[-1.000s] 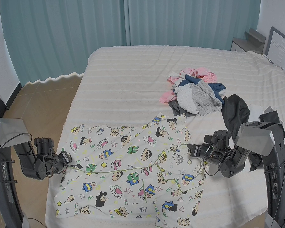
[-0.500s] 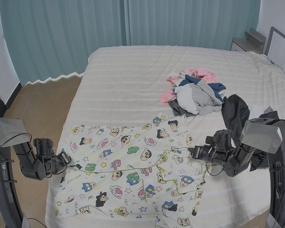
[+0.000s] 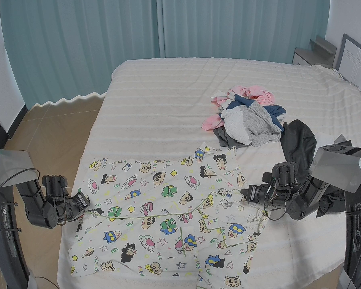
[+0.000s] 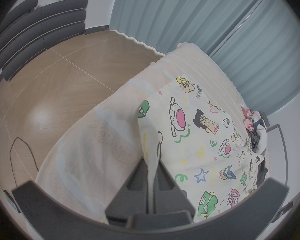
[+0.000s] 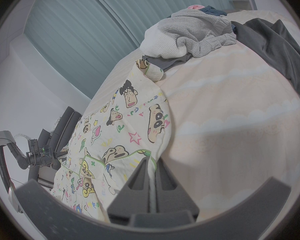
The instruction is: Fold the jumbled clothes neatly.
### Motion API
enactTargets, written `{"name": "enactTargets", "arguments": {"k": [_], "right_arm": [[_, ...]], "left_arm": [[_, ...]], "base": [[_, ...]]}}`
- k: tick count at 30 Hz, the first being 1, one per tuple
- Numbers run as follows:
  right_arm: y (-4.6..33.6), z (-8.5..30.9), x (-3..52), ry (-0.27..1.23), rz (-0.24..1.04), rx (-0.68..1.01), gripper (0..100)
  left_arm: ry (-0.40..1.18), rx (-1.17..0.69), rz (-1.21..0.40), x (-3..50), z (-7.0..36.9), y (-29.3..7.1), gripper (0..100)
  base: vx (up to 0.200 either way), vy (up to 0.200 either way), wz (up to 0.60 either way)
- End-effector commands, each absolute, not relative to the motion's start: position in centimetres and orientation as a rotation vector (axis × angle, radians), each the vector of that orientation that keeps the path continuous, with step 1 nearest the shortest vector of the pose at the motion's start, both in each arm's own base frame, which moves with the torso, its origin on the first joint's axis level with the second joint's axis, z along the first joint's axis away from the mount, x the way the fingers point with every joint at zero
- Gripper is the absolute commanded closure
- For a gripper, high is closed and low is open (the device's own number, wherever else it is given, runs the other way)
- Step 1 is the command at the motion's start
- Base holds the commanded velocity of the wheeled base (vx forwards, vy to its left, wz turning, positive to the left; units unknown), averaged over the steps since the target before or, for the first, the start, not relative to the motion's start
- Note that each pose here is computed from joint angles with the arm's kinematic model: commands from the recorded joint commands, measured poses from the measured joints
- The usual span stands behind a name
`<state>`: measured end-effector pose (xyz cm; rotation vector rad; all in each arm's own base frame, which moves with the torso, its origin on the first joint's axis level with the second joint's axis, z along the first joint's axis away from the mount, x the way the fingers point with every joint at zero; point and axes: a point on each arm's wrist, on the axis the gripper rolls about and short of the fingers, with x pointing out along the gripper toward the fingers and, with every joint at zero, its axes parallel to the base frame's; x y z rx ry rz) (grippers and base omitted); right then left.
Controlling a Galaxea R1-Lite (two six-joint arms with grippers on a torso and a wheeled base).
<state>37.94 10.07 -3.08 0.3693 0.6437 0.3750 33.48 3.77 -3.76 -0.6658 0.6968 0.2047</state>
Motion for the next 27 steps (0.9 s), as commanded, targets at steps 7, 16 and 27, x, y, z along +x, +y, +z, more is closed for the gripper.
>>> {"name": "enactTargets", "arguments": {"k": [7,16,27], "right_arm": [[10.0,-2.8,37.9,0.650,0.373,0.369,100],[10.1,-2.5,38.0,0.645,0.376,0.369,0],[9.6,2.5,36.8,0.592,0.373,0.375,0]], "left_arm": [[0.693,-0.665,0.206,33.5,-3.7,3.8,100],[0.679,-0.665,0.208,33.3,-3.4,3.8,0],[0.430,-0.629,0.187,32.3,2.9,3.7,0]], "base": [[0.000,0.000,0.00],[0.000,0.000,0.00],[0.000,0.000,0.00]]}}
